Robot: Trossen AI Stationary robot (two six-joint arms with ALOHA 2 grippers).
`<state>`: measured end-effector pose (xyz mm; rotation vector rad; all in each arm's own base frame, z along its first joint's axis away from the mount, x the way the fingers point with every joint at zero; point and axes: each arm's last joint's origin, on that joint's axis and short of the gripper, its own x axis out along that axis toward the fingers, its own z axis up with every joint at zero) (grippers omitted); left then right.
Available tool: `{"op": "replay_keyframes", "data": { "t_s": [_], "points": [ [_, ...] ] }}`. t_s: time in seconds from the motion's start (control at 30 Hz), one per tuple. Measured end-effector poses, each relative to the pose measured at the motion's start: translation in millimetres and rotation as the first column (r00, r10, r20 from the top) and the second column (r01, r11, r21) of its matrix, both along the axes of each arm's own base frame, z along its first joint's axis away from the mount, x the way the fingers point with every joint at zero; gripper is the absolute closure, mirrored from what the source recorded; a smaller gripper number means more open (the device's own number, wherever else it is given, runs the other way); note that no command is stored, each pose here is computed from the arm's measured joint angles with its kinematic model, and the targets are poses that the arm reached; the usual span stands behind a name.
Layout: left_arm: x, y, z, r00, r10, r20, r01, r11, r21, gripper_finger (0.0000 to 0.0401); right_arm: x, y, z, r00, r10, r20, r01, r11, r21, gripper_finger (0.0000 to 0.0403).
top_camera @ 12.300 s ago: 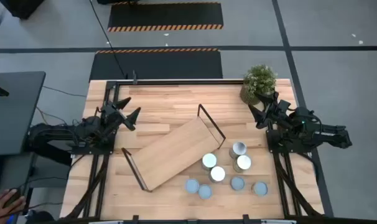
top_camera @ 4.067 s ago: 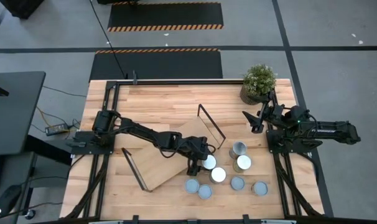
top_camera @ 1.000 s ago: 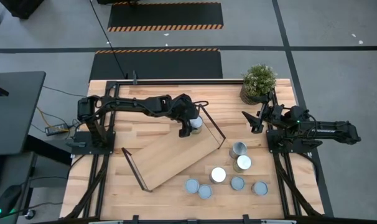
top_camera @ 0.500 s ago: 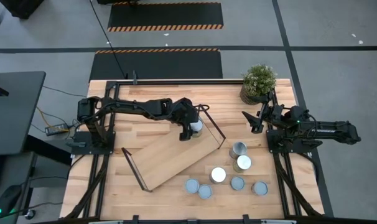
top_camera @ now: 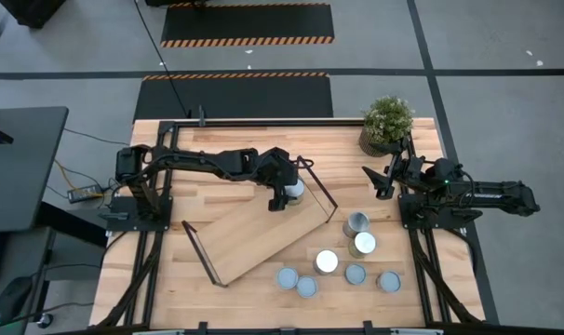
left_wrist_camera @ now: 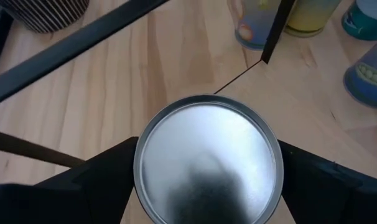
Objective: Pick and place cans onto a shelf
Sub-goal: Put the top left big can on the shelf
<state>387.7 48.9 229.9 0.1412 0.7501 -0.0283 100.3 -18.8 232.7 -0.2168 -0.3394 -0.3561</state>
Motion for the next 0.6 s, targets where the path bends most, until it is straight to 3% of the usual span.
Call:
{"op": "replay_keyframes", "data": {
  "t_s": [0.6],
  "points": [
    [-3.5,0.3,6.9,1.000,0.027,0.009,-0.028,1.000,0.008,0.0048,0.0,0.0,0.1,1.000,-0.001,0.001,0.001,1.000,0.000,0.0054]
  ]
}}
